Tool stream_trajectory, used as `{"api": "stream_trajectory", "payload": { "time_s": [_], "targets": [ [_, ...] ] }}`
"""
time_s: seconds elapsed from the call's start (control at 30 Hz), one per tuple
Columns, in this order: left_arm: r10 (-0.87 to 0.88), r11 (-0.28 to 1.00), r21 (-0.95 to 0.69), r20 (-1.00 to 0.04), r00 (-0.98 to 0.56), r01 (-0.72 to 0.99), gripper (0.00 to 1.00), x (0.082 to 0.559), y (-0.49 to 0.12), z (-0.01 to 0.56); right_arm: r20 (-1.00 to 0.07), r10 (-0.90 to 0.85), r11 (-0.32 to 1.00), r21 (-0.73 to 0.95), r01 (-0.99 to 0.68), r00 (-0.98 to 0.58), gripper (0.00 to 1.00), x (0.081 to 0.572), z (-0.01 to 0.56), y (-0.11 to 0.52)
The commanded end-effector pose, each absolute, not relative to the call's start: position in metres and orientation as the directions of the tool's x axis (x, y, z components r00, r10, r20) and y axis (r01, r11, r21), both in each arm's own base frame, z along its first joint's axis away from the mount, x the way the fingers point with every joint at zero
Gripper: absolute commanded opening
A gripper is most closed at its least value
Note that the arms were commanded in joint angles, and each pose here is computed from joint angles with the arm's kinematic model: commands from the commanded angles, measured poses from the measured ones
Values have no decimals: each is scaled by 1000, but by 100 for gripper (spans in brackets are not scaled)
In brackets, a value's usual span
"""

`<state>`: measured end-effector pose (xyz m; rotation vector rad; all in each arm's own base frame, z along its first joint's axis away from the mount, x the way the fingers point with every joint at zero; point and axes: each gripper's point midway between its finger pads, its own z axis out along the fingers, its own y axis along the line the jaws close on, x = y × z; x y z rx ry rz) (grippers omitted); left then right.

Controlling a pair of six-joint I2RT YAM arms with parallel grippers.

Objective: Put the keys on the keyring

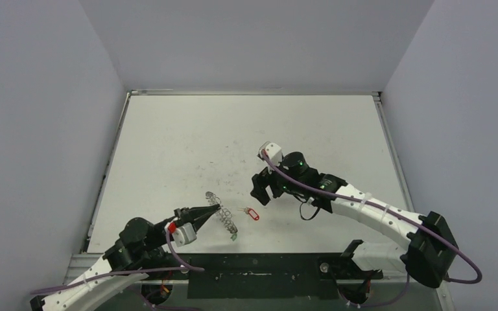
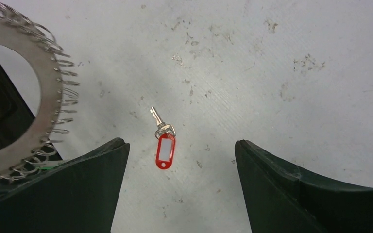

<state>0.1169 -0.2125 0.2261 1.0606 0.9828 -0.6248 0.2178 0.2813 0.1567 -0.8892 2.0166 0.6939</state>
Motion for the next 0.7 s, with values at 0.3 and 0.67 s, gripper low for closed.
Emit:
{"api": "stream_trajectory", "payload": {
  "time_s": [0.3,0.67],
  "targets": [
    [131,510,311,-950,285,802,0,121,-168,247,-691,-517,670,41,-741,-505,51,222,111,323],
    [189,566,290,-957,221,772,0,122,-144,243,-573,-576,769,-137,-624,-583,43,202,60,337]
  ]
}}
